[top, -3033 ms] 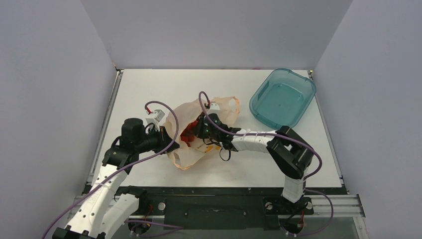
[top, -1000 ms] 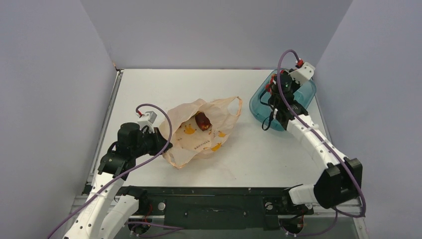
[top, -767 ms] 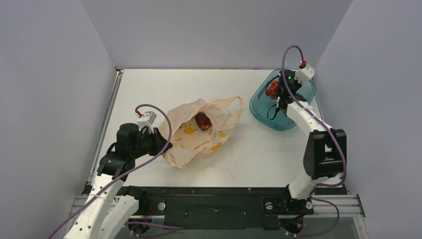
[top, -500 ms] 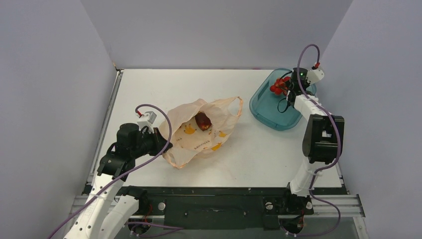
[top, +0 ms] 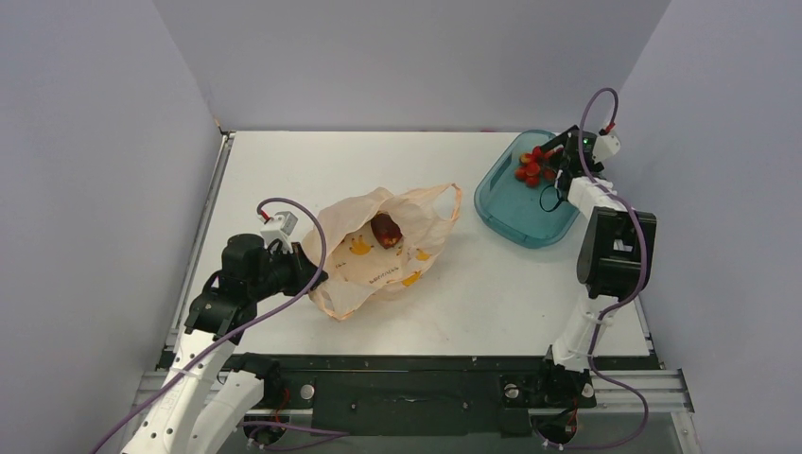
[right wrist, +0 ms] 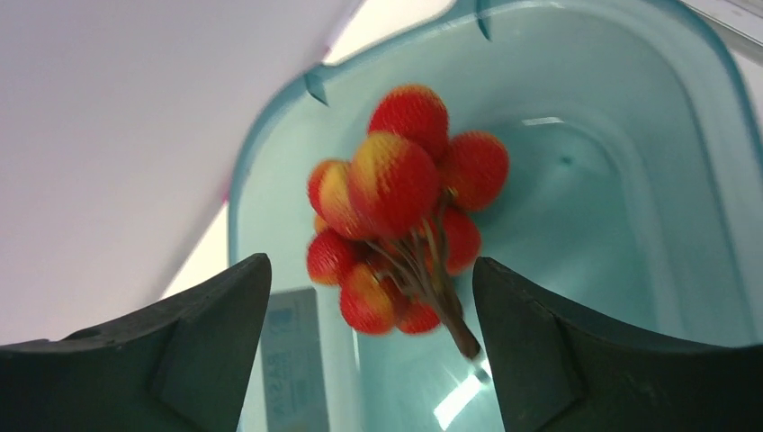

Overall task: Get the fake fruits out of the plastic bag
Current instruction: Place the fake fruit in the bin, then take out the fake fruit from the plastic bag.

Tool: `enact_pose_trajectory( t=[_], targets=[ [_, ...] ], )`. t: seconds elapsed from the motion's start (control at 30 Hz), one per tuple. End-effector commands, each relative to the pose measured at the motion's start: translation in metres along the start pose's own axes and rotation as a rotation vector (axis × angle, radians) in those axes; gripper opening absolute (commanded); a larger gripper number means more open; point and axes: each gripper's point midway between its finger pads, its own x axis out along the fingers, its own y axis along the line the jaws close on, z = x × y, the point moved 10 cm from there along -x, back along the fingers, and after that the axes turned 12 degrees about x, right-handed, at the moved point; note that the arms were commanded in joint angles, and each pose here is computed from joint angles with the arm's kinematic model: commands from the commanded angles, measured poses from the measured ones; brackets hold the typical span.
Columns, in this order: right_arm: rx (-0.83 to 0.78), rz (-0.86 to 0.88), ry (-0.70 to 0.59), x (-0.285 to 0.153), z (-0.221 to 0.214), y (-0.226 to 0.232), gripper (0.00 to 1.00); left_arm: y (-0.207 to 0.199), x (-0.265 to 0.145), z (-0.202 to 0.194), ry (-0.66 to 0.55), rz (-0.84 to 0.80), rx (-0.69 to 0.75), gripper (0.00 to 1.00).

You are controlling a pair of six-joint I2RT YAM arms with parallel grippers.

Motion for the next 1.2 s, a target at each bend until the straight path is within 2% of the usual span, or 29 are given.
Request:
enact_pose_trajectory(
  t=[0.0, 0.23, 0.4, 0.67, 0.8, 0.97, 1.07, 1.17],
  targets=[
    [-0.068, 0.021, -0.090, -0.048, 0.028, 0.016, 0.79, -0.003, -0.002, 0.010, -0.051, -0.013, 0.030, 0.00],
    [-0.114, -0.031, -0.161, -0.103, 0.043, 0.007, 0.79, -0.004, -0.002, 0.010, -0.050, -0.020, 0.032, 0.00],
    [-0.133, 0.031, -0.153, -0.138, 0.036, 0.012, 0.79, -0.003, -0.002, 0.010, -0.051, -0.018, 0.032, 0.00],
    [-0.329, 0.302, 0.061, -0.219, -0.063, 0.062, 0.77, 0.002, 0.009, 0.008, 0.018, 0.020, 0.004, 0.00],
    [-0.428, 0.450, 0.154, -0.264, -0.102, 0.060, 0.69, 0.004, 0.016, 0.005, 0.068, 0.032, -0.008, 0.00],
    [-0.707, 0.653, 0.225, -0.319, -0.141, 0.044, 0.66, 0.005, 0.021, 0.004, 0.099, 0.032, -0.017, 0.00],
    [-0.782, 0.788, 0.269, -0.349, -0.165, 0.041, 0.61, 0.005, 0.022, 0.004, 0.106, 0.030, -0.019, 0.00],
    [-0.831, 0.851, 0.328, -0.359, -0.189, 0.038, 0.53, 0.005, 0.022, 0.004, 0.106, 0.029, -0.020, 0.00]
  ],
)
